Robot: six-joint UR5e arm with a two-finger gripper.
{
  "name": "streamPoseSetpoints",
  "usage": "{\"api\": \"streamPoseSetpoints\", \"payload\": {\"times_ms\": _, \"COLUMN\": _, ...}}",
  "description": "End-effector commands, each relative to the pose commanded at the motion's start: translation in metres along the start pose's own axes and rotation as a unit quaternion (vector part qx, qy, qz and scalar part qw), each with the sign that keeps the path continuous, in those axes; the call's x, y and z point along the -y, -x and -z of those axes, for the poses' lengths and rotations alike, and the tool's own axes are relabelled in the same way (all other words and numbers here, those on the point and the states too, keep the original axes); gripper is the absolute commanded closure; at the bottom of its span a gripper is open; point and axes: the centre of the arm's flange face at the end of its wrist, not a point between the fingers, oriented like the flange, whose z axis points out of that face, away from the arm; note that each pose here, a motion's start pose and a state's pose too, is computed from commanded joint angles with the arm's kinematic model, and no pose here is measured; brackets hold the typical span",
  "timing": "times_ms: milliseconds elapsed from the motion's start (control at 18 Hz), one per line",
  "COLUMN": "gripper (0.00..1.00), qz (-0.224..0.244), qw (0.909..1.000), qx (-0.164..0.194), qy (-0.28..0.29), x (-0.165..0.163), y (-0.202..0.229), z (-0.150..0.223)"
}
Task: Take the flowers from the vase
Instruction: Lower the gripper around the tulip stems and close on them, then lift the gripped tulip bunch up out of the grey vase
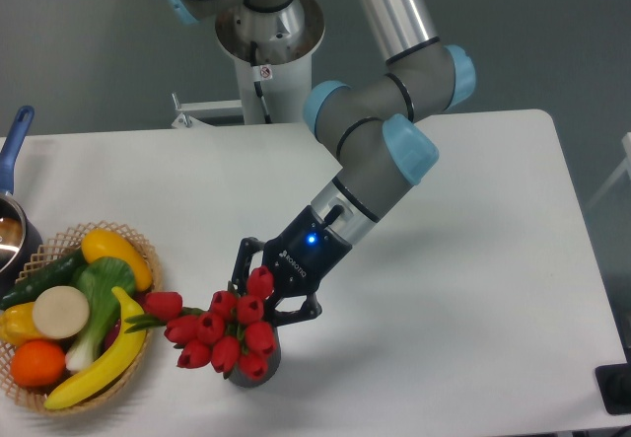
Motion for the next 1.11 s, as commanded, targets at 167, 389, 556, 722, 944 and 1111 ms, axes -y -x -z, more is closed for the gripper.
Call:
{"api": "streamPoseSetpoints", "payload": {"times_ms": 167, "gripper": 1.00, "qz": 0.007, "qw": 0.9999, "qx": -0.001, "qy": -0.014, "x": 0.008, "y": -0.002, "z": 0.009}}
{"api": "streamPoseSetpoints", "payload": {"times_ms": 389, "gripper": 1.00, "qz": 0.007, "qw": 0.9995, "qx": 0.004, "qy": -0.031, "x": 0.016, "y": -0.001, "z": 0.025}}
{"api": "streamPoseSetpoints", "payload": {"times_ms": 556, "gripper": 1.00, "qz": 0.005, "qw": 0.9991, "qx": 0.002, "qy": -0.043, "x": 0.019, "y": 0.000, "z": 0.031}}
{"api": "streamPoseSetpoints", "payload": {"times_ms": 722, "gripper": 1.00, "qz": 0.000, "qw": 0.9987, "qx": 0.001, "qy": -0.051, "x": 0.026, "y": 0.001, "z": 0.035}}
{"api": "streamPoseSetpoints", "payload": {"times_ms": 944, "gripper": 1.00, "qz": 0.014, "qw": 0.9980, "qx": -0.001, "qy": -0.062, "x": 0.037, "y": 0.002, "z": 0.041}}
{"api": "streamPoseSetpoints", "payload": {"times_ms": 1111, "gripper": 1.00, "qz": 0.028, "qw": 0.9974, "qx": 0.004, "qy": -0.066, "x": 0.047, "y": 0.006, "z": 0.048}}
